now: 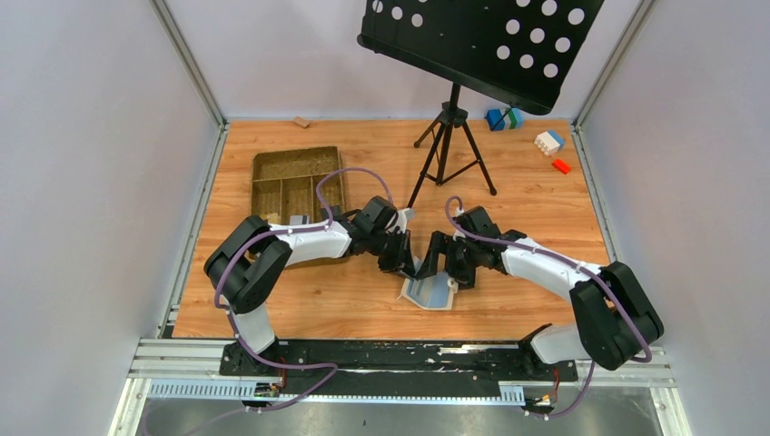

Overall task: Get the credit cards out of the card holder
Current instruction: Remove the credit card from the card holder.

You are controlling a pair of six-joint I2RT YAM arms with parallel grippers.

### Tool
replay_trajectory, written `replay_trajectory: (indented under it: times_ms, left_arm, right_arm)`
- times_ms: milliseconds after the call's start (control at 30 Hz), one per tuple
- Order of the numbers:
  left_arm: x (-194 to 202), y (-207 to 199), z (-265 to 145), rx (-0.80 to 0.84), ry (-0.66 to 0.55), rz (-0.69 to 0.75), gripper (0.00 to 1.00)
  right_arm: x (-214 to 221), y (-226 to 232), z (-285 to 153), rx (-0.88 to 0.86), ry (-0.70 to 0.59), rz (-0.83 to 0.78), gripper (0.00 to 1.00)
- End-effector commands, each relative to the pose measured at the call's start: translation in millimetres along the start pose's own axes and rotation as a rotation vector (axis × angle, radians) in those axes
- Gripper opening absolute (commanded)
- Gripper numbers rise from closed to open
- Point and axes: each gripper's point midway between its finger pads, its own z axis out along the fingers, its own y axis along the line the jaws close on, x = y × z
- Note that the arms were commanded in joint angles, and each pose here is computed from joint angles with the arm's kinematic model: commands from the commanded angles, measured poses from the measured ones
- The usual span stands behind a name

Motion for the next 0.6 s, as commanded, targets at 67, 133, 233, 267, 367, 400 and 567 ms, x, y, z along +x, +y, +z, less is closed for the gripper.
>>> replay_trajectory:
  times_ms: [67, 133, 233, 267, 367, 400, 567]
  left_arm:
    - [-13.5, -45.1, -15.8, 0.152, -0.053, 0.084, 0.0]
    - [-14.1, -49.4, -17.1, 0.17, -0.056, 0.08, 0.0]
    - [-15.8, -54.7, -18.0, 0.194, -0.062, 0.081, 0.0]
    - [-15.8, -55.3, -18.3, 0.197, -0.063, 0.081, 0.0]
    - [-15.2, -51.8, -19.6, 0.176, -0.07, 0.082, 0.0]
    - [-13.7, -48.6, -20.2, 0.158, -0.066, 0.081, 0.0]
    - [-17.2, -41.7, -26.5, 0.085, -0.089, 0.104, 0.0]
  right_arm:
    - [-15.1, 17.5, -2.8, -0.038, -0.053, -0.004, 0.86]
    - [-12.8, 11.6, -0.6, -0.01, -0.045, 0.016, 0.85]
    - [-9.0, 1.9, 4.7, 0.031, -0.03, 0.057, 0.82]
    - [-7.9, -3.4, 5.7, 0.058, -0.028, 0.071, 0.81]
    - [-7.0, -17.9, 6.0, 0.139, -0.024, 0.091, 0.79]
    - [-6.1, -20.7, 5.7, 0.156, -0.021, 0.092, 0.79]
    - [-5.7, -27.7, 0.6, 0.211, -0.018, 0.094, 0.77]
